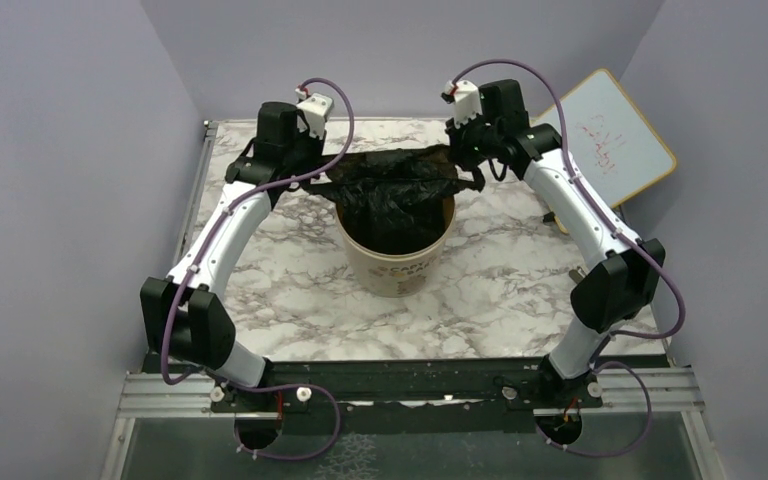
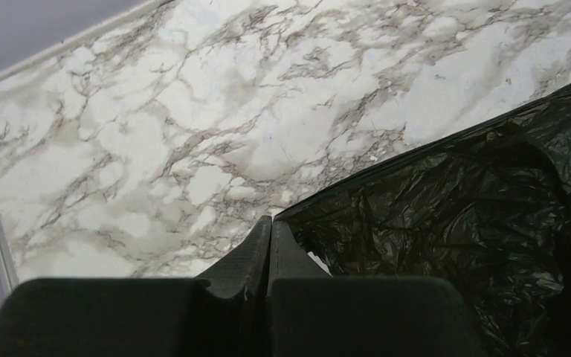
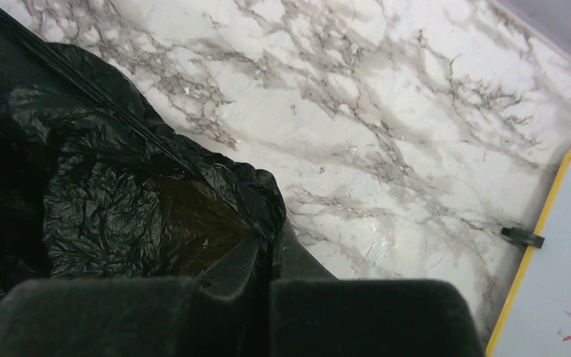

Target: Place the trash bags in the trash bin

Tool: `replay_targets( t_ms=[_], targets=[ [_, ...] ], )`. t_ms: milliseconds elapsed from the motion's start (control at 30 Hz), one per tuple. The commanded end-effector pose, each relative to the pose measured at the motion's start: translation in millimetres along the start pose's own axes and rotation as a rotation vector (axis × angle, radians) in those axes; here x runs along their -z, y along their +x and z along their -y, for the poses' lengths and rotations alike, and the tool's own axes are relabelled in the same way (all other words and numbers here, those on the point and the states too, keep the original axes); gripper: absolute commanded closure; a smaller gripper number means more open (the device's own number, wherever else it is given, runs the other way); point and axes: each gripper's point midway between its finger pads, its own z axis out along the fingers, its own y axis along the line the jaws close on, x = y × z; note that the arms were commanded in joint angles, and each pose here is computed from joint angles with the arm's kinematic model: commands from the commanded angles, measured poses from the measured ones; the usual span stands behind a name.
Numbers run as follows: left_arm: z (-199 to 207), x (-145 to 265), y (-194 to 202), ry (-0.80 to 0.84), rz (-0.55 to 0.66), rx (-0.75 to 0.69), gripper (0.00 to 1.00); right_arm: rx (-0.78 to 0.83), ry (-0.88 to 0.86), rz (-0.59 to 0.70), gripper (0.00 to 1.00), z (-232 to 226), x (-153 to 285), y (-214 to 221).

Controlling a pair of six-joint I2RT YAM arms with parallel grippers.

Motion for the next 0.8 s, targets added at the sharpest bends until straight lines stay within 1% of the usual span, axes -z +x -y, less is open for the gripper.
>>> replay_targets(
  t_ms=[0,67,167,200,267,333,367,467,500,533,567,600,633,667,733,767],
  targets=[
    [-30,2,19,-0.138,-0.041,0.094,1.00,-0.030,0.046,-0.107,0.97,12,-5,27],
    [-29,3,29,-0.130,-0.055,0.102,1.00,-0.031,0.039,-0.118,0.96,9,-5,32],
    [-16,6,34,-0.069,-0.056,0.116,1.00,-0.047,-0.005,-0.129,0.94,0,-2,38],
    [-12,8,38,-0.055,-0.059,0.124,1.00,-0.058,-0.010,-0.133,0.92,-2,0,40],
    [-4,12,44,-0.019,-0.062,0.136,1.00,-0.080,-0.007,-0.137,0.82,-4,2,45],
    [4,14,50,0.017,-0.072,0.146,1.00,-0.089,0.015,-0.140,0.76,-2,5,49],
    [5,16,51,0.018,-0.075,0.155,1.00,-0.095,0.039,-0.141,0.73,1,7,50],
    [3,21,47,-0.003,-0.084,0.179,1.00,-0.103,0.104,-0.138,0.68,12,13,47],
    [-1,23,45,-0.022,-0.089,0.187,1.00,-0.115,0.142,-0.127,0.63,18,17,43],
    [-5,27,40,-0.040,-0.088,0.188,0.95,-0.120,0.195,-0.114,0.59,26,22,38],
    [-8,30,34,-0.064,-0.081,0.214,0.84,-0.121,0.229,-0.094,0.51,32,28,31],
    [-12,35,28,-0.083,-0.068,0.222,0.81,-0.124,0.264,-0.069,0.39,38,34,24],
    [-15,40,20,-0.097,-0.050,0.227,0.79,-0.129,0.286,-0.043,0.29,41,41,17],
    [-19,45,13,-0.115,-0.029,0.234,0.73,-0.129,0.298,-0.010,0.25,43,48,9],
    [-25,55,2,-0.142,0.008,0.253,0.56,-0.143,0.327,0.051,0.22,46,62,-4],
    [-29,61,-2,-0.162,0.025,0.266,0.46,-0.154,0.344,0.084,0.21,48,69,-8]
  ],
)
